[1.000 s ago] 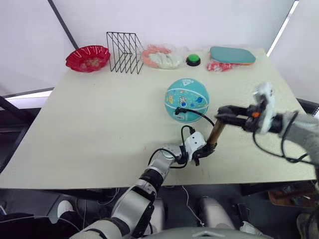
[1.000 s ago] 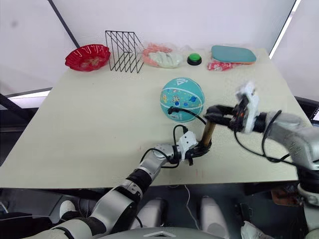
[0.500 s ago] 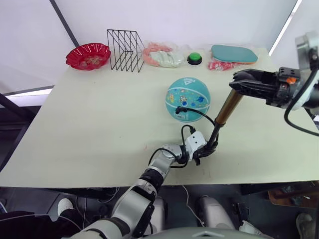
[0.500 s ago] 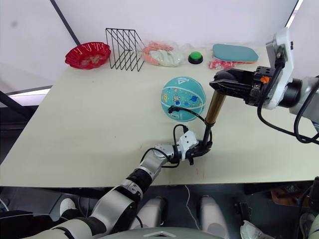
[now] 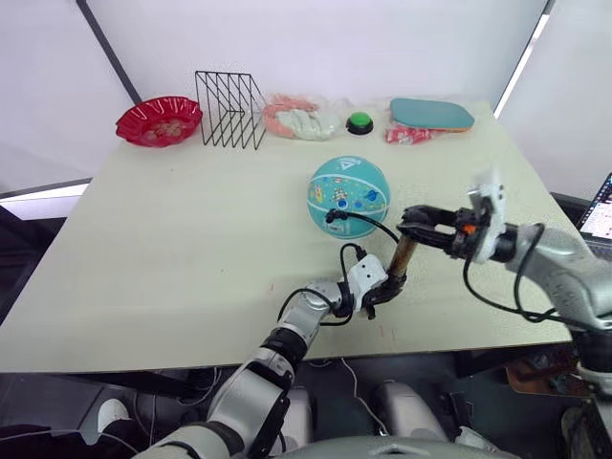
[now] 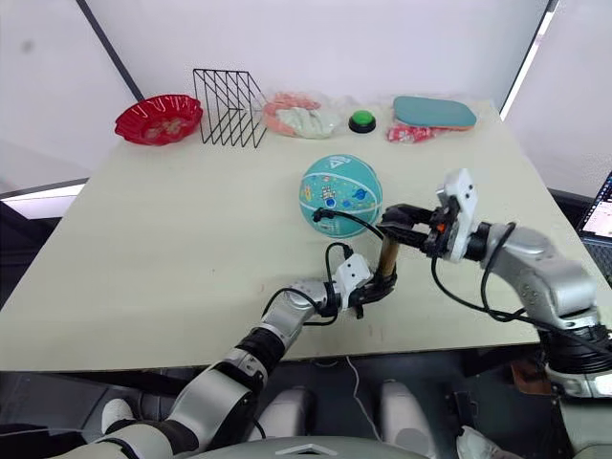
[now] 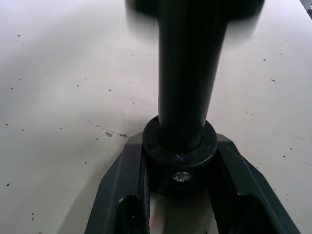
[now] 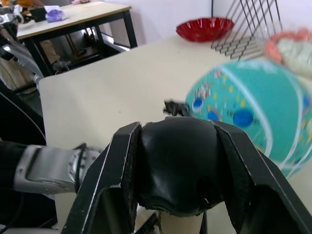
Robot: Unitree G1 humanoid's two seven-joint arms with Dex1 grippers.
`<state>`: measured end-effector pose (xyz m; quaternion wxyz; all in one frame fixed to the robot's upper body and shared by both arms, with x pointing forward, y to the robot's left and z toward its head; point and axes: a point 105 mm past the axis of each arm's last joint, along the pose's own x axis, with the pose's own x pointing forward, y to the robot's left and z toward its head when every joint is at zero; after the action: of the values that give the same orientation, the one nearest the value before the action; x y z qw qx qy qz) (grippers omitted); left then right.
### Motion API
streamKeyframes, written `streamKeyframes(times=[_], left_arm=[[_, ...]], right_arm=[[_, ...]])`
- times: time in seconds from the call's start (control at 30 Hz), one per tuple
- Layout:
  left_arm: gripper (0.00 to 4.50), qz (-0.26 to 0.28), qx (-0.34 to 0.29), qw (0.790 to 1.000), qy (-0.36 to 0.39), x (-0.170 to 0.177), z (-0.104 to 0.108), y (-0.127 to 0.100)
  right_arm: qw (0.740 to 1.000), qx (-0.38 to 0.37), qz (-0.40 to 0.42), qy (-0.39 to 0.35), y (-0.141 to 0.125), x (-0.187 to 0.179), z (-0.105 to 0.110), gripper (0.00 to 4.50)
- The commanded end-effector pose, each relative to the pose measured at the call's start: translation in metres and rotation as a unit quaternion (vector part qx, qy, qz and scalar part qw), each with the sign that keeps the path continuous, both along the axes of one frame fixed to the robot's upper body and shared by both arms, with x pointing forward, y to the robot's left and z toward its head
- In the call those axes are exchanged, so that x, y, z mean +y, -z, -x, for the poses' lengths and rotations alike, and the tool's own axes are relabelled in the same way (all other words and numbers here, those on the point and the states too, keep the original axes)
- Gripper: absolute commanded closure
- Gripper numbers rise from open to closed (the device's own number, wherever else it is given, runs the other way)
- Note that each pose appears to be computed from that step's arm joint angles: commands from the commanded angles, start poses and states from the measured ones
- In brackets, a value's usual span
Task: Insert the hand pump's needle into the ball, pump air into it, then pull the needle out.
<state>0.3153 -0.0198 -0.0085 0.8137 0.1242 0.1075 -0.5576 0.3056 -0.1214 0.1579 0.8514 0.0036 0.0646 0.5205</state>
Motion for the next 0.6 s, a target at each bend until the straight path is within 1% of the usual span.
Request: streamKeyframes(times=[0.03, 0.13, 0.2, 0.4, 0.53, 0.6], left_arm=[[3.45, -0.031, 0.054, 0.998, 0.004, 0.007, 0.016, 0.028], [3.45, -0.033, 0.054, 0.998, 0.001, 0.01, 0.015, 0.029], [3.45, -0.033, 0.055, 0.998, 0.001, 0.01, 0.014, 0.029], [3.45, -0.032, 0.056, 0.998, 0.002, 0.009, 0.015, 0.03], [3.45, -0.032, 0.057, 0.998, 0.004, 0.009, 0.016, 0.031], [3.45, -0.033, 0.059, 0.998, 0.005, 0.009, 0.017, 0.032]], right_arm=[[0.99, 0.115, 0.076, 0.017, 0.088, 0.001, 0.009, 2.86], [0.998, 0.052, 0.035, 0.022, 0.035, 0.0, 0.0, 2.86], [0.999, 0.02, 0.017, 0.026, 0.004, -0.005, -0.001, 2.86], [0.999, -0.035, -0.002, 0.031, -0.06, -0.014, 0.007, 2.86], [0.997, -0.066, -0.003, 0.033, -0.088, -0.017, 0.013, 2.86], [0.995, -0.096, -0.011, 0.037, -0.114, -0.02, 0.016, 2.86]])
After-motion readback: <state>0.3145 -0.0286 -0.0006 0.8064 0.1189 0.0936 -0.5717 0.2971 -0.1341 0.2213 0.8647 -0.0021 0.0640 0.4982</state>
